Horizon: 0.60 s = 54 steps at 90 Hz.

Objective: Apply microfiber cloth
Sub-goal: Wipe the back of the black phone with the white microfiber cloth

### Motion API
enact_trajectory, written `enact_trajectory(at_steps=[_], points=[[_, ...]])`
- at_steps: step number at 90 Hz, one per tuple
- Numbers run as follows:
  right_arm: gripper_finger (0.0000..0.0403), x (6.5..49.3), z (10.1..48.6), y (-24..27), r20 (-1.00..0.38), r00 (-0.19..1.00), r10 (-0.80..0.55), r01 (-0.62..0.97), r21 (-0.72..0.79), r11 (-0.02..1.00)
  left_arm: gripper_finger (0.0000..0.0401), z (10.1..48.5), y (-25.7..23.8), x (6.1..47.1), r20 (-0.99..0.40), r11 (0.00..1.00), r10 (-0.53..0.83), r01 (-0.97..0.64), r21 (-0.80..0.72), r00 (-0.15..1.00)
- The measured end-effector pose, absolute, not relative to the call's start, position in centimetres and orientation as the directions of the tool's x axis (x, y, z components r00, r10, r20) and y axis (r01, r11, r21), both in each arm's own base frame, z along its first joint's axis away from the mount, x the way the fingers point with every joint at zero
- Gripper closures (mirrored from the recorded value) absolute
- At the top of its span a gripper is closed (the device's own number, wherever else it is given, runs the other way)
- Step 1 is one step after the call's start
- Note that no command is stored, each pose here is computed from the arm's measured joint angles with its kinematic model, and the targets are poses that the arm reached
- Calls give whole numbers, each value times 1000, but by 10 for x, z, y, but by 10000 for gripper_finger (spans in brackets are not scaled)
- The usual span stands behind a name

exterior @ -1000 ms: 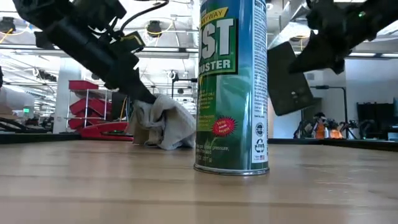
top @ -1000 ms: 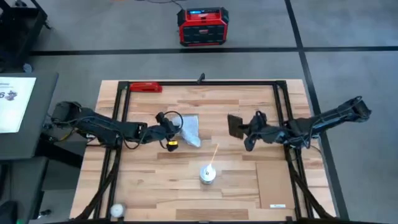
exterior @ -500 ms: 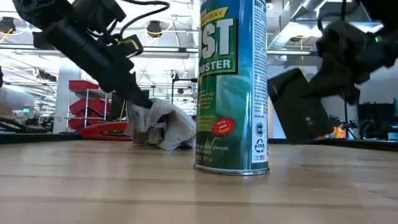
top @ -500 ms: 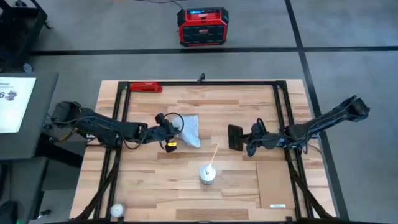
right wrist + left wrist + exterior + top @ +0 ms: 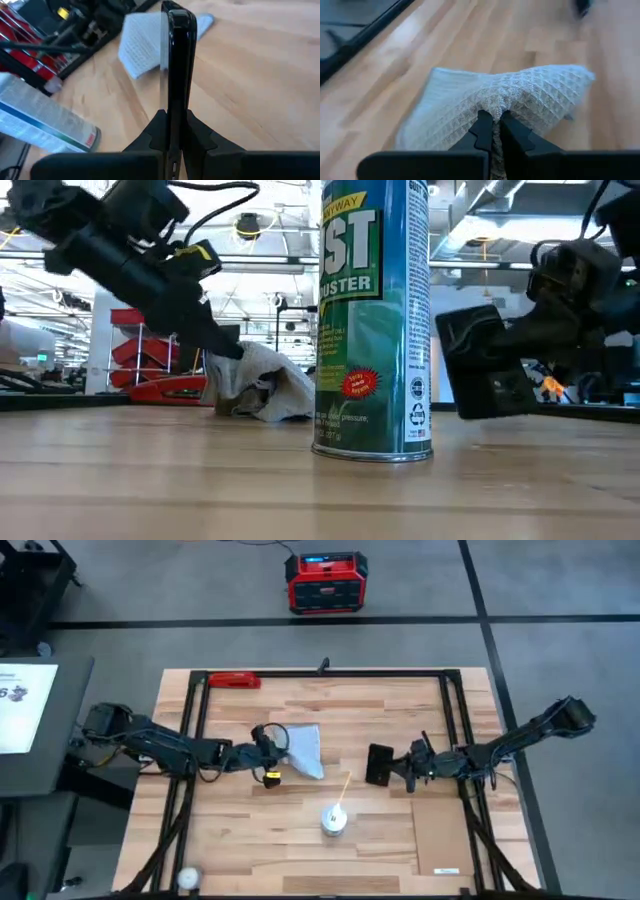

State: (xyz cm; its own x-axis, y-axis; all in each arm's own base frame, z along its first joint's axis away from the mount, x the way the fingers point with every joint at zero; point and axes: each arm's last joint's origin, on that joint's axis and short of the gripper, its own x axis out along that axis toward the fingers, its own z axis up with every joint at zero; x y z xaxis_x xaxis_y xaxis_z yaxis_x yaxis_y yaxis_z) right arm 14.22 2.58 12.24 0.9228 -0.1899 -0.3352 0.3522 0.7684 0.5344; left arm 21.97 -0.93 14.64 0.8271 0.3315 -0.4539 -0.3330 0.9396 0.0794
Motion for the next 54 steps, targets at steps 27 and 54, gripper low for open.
enact_trajectory(at_steps=[27, 54], points=[[383, 140, 116, 19, -399, 887, -231, 431, 539, 723, 401, 124, -7, 198, -451, 932, 322, -363, -5, 833], [355, 139, 111, 13, -446, 863, -237, 468, 529, 708, 401, 119, -7, 192, -442, 919, 322, -388, -66, 837]])
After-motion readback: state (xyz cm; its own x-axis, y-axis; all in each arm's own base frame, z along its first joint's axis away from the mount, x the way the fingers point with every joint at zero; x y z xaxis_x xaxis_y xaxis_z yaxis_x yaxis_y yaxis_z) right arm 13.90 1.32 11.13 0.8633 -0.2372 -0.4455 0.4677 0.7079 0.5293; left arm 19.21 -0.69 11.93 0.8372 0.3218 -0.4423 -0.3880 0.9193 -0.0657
